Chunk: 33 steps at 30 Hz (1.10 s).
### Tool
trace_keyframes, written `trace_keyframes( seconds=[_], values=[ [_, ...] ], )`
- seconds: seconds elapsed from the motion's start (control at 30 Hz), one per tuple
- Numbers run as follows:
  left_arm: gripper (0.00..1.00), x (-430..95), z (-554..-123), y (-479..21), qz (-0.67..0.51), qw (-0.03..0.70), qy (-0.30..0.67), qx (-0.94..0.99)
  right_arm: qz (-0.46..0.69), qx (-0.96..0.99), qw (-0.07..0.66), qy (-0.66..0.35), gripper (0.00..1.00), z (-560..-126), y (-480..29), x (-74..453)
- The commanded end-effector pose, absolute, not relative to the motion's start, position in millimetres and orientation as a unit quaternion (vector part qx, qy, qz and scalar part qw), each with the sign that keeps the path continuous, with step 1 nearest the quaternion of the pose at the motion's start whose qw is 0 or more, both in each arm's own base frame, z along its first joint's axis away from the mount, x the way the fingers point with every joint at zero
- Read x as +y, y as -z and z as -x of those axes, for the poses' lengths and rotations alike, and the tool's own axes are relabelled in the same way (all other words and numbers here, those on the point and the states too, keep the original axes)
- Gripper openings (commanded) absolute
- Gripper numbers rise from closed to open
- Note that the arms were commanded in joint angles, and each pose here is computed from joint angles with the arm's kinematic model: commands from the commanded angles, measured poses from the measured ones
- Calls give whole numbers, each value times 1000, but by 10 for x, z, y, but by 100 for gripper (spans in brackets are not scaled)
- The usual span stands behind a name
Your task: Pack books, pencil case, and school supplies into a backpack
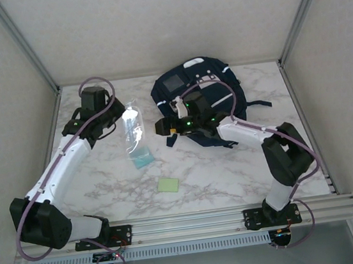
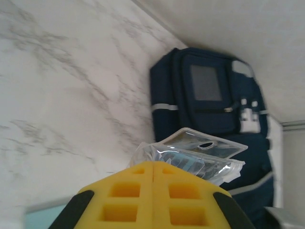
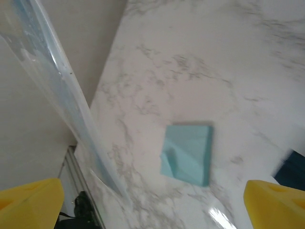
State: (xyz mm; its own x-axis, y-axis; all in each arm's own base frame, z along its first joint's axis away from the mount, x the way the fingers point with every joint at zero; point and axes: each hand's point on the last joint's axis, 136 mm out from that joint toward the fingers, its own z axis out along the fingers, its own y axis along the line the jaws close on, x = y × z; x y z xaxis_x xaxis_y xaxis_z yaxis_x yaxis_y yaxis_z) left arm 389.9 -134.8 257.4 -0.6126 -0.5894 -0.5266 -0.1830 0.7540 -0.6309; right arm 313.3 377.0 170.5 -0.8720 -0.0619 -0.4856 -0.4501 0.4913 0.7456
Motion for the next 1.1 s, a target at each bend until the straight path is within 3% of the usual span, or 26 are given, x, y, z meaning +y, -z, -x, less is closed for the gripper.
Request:
trace_keyframes(
  seconds=[0.0, 0.17, 0.37, 0.53, 0.57, 0.6, 0.67, 0.73, 0.8, 1.07],
  values=[
    [0, -1558, -3937, -2659, 249, 371, 338, 828, 195, 788, 226, -539, 97, -3079, -1986, 4132],
    [0, -1615, -3924, -2562, 269, 360, 352, 821, 176, 771, 229, -568, 89, -3152, -1890, 4286],
    [0, -1651, -3904, -2395, 289, 342, 362, 817, 174, 755, 219, -593, 33, -3152, -1935, 4361],
    [0, -1693, -3907, -2315, 289, 335, 363, 820, 183, 754, 221, -591, 0, -3079, -1971, 4311],
    [0, -1703, -3908, -2311, 284, 335, 361, 823, 186, 756, 223, -587, 0, -3061, -1980, 4286],
    [11, -1707, -3908, -2313, 279, 336, 358, 825, 188, 759, 221, -583, 0, -3035, -1986, 4262],
    [68, -1688, -3902, -2326, 270, 339, 339, 835, 189, 770, 221, -569, 0, -2992, -1998, 4165],
    [88, -1670, -3881, -2346, 249, 348, 306, 850, 182, 788, 222, -544, 0, -2996, -1988, 3996],
    [91, -1708, -3855, -2397, 210, 366, 269, 865, 169, 817, 224, -504, 0, -3015, -1957, 3761],
    [84, -2566, -3771, -2298, 20, 373, 221, 901, 70, 928, 254, -264, 0, -3171, -1928, 2371]
  ],
)
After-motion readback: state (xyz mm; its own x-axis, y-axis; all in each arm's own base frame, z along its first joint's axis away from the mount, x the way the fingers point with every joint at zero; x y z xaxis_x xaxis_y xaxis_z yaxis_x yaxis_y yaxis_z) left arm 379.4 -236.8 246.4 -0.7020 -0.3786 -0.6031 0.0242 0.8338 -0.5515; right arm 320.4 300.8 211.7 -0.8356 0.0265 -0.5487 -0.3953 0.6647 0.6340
